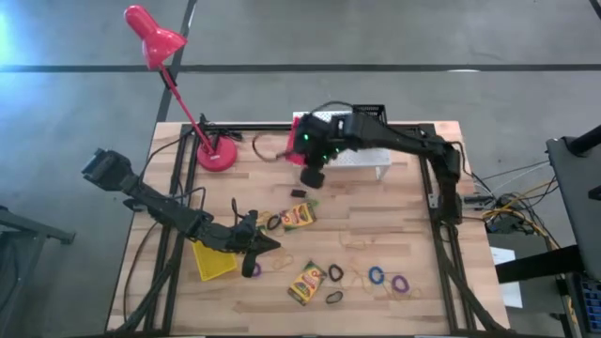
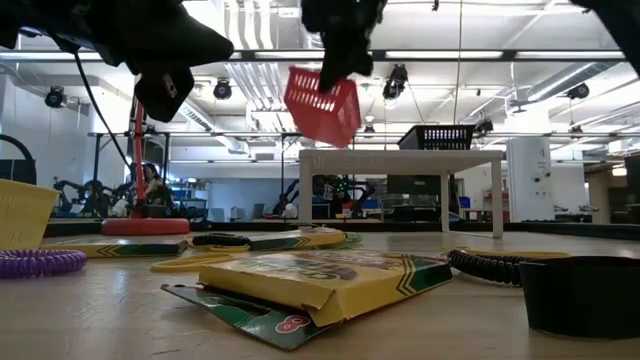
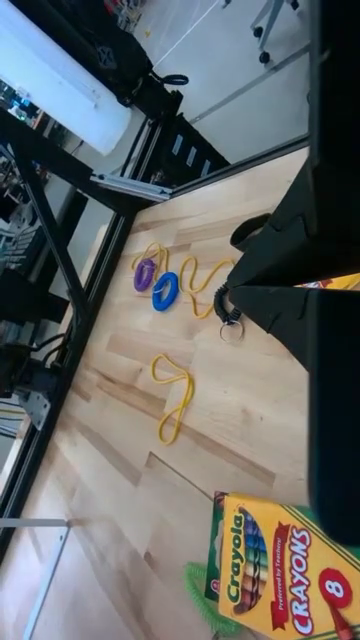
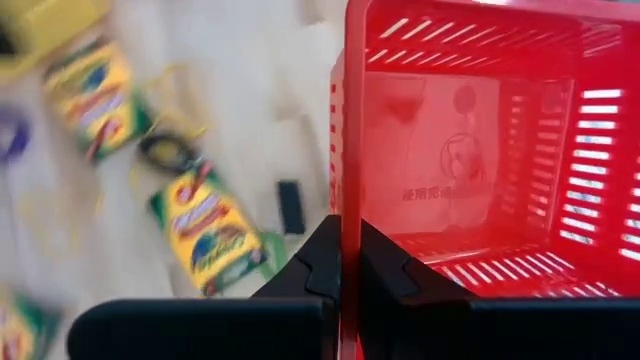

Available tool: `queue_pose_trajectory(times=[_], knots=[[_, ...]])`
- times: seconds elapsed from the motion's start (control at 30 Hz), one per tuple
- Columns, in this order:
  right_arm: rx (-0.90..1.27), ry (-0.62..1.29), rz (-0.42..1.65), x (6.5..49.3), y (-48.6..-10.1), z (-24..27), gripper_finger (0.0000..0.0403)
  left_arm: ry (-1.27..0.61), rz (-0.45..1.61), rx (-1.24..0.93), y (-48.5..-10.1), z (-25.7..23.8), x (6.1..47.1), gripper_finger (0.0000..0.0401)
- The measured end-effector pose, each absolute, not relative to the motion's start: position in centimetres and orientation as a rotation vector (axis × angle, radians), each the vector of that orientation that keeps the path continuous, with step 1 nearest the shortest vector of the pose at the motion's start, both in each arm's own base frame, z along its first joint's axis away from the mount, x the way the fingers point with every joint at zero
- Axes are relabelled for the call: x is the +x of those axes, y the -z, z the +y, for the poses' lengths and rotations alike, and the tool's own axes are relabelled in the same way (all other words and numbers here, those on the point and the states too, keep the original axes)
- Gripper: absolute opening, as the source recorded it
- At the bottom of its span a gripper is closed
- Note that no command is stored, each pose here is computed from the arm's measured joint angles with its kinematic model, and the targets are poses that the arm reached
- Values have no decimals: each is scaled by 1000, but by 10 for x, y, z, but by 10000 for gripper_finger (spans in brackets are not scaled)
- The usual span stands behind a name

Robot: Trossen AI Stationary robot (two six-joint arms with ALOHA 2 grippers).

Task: Pick & Place Office Desk Supplies
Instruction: Put the red bin on the shelf

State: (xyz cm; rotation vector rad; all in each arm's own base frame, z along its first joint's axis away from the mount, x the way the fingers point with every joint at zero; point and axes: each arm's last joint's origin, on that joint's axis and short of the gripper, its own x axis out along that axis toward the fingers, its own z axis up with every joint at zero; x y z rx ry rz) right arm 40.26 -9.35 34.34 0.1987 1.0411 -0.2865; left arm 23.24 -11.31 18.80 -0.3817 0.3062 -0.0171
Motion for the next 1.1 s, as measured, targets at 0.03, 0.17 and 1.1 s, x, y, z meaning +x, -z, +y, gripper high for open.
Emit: queue_pose_trajectory(times=[0.03,0.17,1.1], knots=[[241,321,1039,404,-342,-101,9,17,307,-381,-188,-113,232,6],[409,449,1047,411,-340,-125,9,17,307,-381,-188,-113,232,6],[488,542,1056,413,-328,-171,154,16,309,-376,-187,-113,232,6]])
